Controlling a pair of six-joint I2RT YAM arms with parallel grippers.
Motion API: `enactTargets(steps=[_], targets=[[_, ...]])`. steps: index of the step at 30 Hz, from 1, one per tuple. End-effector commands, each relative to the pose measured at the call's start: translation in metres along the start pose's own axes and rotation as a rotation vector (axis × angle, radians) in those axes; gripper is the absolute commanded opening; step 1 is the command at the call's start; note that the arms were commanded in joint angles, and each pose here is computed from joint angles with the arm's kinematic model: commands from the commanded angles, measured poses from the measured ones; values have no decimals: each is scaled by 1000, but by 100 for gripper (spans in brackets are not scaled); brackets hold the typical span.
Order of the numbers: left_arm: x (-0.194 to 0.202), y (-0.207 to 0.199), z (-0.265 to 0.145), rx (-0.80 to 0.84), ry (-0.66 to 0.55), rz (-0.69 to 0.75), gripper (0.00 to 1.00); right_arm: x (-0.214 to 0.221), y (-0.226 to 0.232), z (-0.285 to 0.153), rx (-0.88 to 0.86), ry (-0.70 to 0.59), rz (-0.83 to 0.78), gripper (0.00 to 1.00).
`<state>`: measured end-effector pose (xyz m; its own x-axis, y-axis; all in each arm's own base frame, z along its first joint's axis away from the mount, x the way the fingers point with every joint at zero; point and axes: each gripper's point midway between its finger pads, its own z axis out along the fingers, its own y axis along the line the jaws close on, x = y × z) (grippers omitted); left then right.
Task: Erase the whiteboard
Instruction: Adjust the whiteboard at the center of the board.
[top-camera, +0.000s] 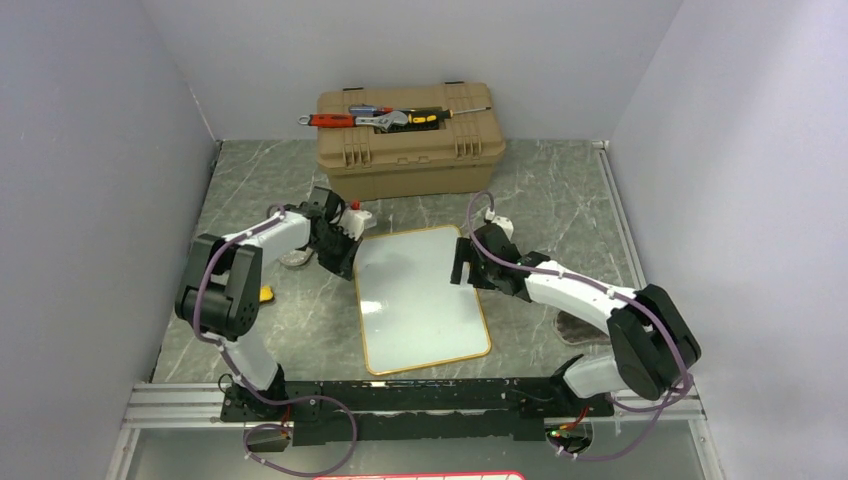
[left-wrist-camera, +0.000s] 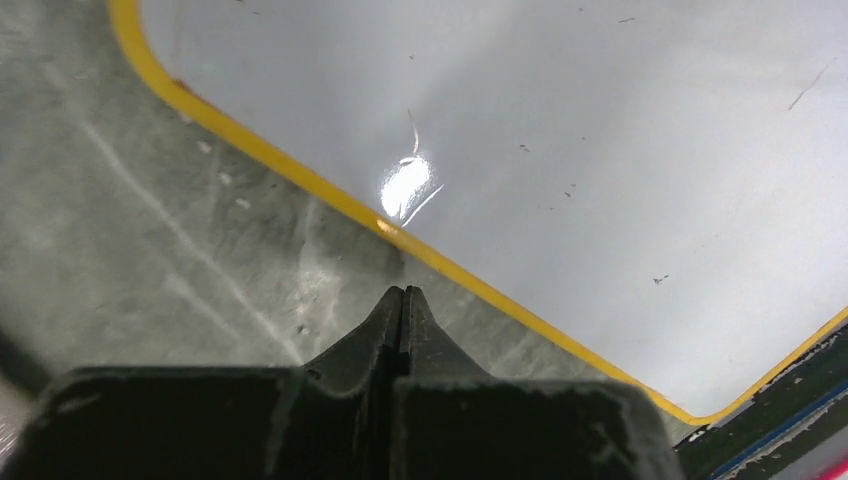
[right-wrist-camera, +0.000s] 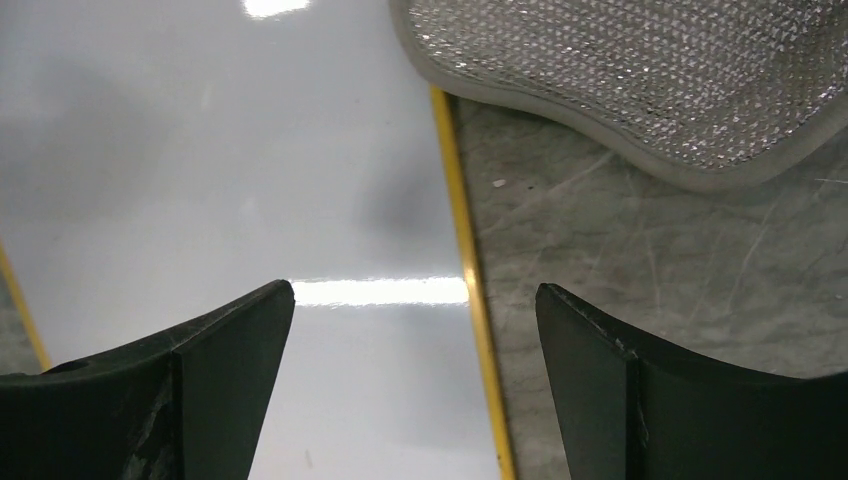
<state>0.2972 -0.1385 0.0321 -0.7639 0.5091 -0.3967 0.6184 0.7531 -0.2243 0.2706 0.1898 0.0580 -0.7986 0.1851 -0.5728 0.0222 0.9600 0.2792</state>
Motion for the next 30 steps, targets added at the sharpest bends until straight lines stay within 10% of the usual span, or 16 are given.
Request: enactTargets(steps=[1,13,30], targets=[[13,-12,21,97,72,-81,3,2,-17,14,38,-7,-20,95],[7,-19,46,209,118,-167,3,37,-9,40,-89,101,99,95],[9,-11,42,180,81,-159,3,-10,125,-29,-562,80,241,93]])
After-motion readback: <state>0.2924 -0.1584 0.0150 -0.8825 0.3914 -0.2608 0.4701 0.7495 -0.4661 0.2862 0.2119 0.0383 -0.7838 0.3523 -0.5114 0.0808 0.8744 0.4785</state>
